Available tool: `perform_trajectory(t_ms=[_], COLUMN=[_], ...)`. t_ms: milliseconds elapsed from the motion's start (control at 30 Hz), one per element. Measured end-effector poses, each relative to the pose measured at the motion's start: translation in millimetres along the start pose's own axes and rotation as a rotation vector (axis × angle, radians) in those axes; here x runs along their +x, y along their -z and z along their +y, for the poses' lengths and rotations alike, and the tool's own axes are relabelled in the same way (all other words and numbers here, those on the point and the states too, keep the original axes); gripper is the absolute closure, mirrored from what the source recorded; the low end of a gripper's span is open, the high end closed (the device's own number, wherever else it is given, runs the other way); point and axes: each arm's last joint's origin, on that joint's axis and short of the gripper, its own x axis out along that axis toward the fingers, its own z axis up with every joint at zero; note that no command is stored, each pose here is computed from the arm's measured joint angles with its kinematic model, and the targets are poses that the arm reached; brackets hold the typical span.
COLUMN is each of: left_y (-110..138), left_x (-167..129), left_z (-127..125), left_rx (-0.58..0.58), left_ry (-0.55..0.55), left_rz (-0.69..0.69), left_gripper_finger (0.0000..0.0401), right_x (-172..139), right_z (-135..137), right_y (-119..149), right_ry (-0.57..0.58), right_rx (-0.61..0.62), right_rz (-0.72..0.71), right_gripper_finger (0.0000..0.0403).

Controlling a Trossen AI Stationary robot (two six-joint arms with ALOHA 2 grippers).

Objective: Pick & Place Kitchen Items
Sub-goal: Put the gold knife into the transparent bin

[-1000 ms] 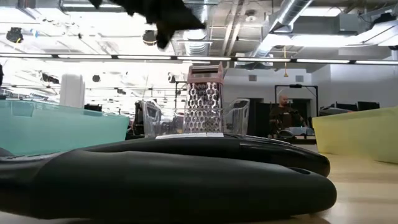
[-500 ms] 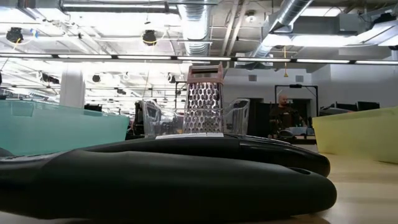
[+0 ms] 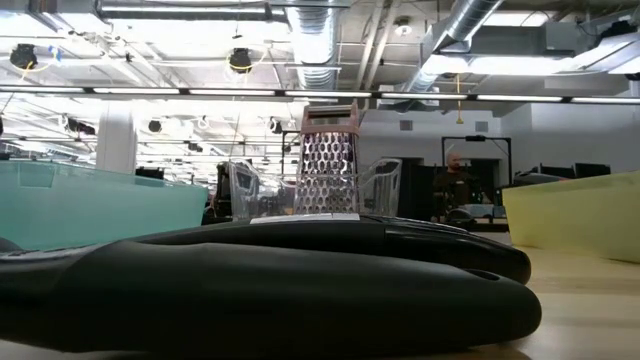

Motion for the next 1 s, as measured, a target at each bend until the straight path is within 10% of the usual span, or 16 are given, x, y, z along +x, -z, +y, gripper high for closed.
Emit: perform_trajectory(t_ms=[200, 400, 1000], left_y=[45, 79, 79], left_x=[26, 44, 68], left_z=[54, 104, 140], left_rx=[0.079, 0.154, 0.204], left_ry=[-0.359, -0.491, -0.513], left_rz=[0.345, 0.601, 0.752], left_gripper_finger=[0.0401, 0.0401, 0.0401], right_x=[0, 0, 0], right_z=[2, 2, 2], right_y=[-1, -1, -2], right_ry=[-0.010, -0.014, -0.016], right_rx=[0.020, 0.029, 0.059], right_rz=[-0.003, -0.006, -0.007], right_gripper_finger=[0.0285, 0.0285, 0.0285])
